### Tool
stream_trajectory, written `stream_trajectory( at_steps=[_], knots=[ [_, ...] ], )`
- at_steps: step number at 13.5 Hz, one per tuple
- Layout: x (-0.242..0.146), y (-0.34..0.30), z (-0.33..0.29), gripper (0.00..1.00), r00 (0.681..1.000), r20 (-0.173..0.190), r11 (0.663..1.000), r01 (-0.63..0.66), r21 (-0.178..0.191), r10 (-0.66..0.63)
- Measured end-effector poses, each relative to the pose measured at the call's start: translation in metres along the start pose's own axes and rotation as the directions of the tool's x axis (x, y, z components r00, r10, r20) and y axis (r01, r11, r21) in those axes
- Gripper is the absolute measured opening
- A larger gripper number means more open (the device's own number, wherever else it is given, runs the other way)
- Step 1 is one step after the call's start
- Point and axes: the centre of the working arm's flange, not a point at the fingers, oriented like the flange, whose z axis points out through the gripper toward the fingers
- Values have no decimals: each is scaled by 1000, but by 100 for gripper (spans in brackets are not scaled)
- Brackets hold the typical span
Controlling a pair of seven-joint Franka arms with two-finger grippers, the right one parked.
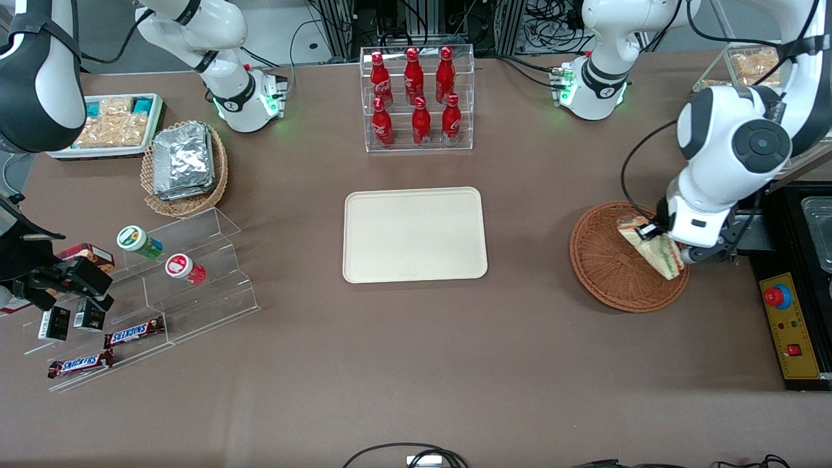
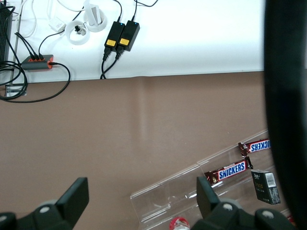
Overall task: Place sandwich from basket to tray
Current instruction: 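Lift the sandwich out of the basket with the left gripper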
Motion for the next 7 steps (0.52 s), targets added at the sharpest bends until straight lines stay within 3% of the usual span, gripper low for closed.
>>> stream_trajectory(
  at_steps=[7],
  knots=[
    [-74,115,-4,19,972,-2,972,-236,-14,236]
  ],
)
